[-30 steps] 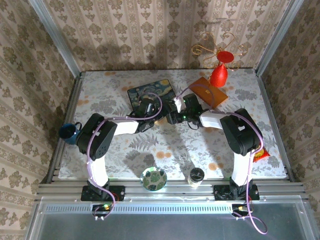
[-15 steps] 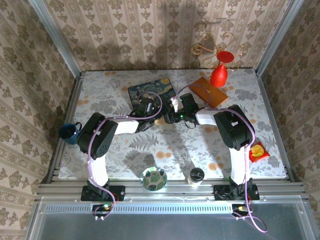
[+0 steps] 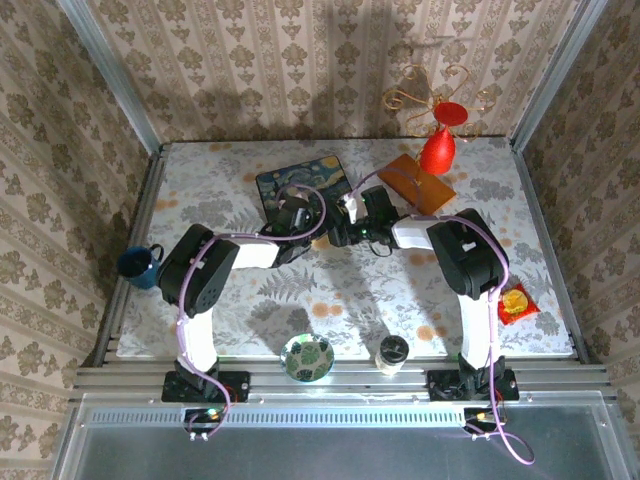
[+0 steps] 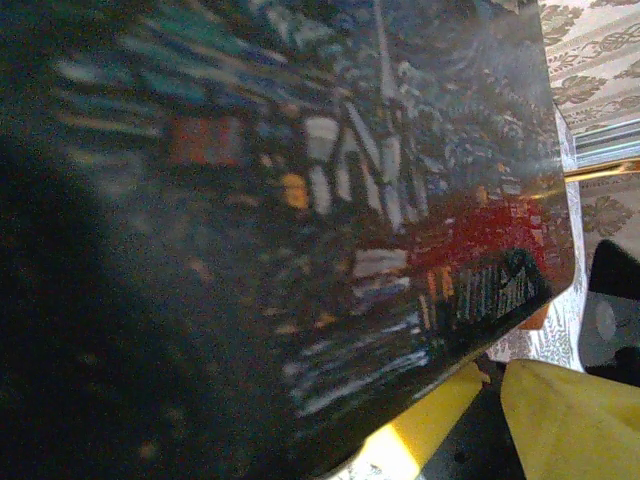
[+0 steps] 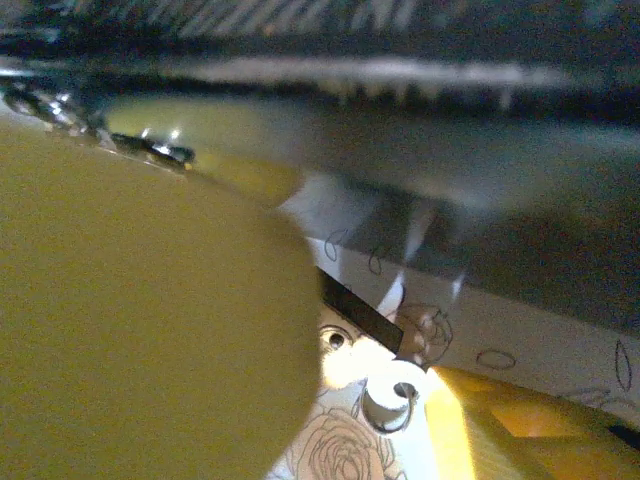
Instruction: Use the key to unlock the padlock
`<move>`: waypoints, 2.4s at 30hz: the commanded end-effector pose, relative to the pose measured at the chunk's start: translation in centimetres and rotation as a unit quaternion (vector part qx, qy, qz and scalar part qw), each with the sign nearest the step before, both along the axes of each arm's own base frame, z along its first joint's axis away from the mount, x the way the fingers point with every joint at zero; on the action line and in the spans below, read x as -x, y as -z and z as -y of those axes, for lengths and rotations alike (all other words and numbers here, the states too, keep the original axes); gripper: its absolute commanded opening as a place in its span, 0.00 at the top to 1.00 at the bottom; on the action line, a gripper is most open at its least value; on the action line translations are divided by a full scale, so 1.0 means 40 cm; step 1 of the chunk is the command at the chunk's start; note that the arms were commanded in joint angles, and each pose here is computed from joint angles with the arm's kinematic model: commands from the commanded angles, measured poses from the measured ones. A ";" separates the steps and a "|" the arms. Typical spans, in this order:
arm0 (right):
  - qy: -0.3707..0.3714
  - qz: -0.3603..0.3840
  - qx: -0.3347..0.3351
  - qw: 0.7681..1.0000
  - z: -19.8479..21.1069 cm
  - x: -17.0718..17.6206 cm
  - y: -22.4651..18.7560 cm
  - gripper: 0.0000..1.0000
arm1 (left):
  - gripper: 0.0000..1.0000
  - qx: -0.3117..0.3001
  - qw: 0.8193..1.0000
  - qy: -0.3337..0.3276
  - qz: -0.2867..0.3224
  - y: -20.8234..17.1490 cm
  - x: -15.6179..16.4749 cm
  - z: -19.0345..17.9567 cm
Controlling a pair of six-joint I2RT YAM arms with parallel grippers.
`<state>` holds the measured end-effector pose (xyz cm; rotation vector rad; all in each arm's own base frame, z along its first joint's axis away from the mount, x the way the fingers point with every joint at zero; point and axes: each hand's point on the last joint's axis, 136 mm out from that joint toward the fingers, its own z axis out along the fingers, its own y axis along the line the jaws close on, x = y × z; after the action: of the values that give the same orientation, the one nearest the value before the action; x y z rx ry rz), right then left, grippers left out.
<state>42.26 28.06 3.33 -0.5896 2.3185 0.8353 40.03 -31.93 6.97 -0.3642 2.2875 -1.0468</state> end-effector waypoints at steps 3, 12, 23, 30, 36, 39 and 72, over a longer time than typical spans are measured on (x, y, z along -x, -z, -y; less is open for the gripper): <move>0.034 -0.048 0.029 0.998 0.061 0.073 0.010 0.44 | 0.15 -0.002 1.000 0.009 -0.005 0.024 0.012 0.026; 0.174 -0.076 0.079 0.979 0.195 0.031 0.017 0.58 | 0.21 0.010 1.000 0.001 0.004 0.048 0.022 0.039; 0.199 -0.081 -0.015 0.977 0.120 -0.118 0.007 0.86 | 0.23 0.001 1.000 -0.005 0.020 0.043 0.029 0.021; 0.200 -0.095 -0.057 0.974 0.086 -0.137 0.032 0.86 | 0.29 0.009 1.000 -0.010 0.021 0.051 0.038 0.021; 0.194 -0.108 -0.088 0.971 0.039 -0.145 0.038 0.86 | 0.31 0.005 1.000 -0.015 0.018 0.056 0.043 0.023; 0.183 -0.113 -0.094 0.972 0.004 -0.129 0.038 0.86 | 0.33 -0.004 1.000 -0.025 0.013 0.061 0.050 0.014; 0.111 -0.199 -0.142 0.963 -0.067 0.011 0.012 0.86 | 0.48 -0.028 0.999 -0.038 0.021 0.117 0.014 0.013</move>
<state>46.51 27.26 2.91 0.0717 2.3825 1.0253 39.68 -32.45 5.40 -0.4065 2.1633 -1.0118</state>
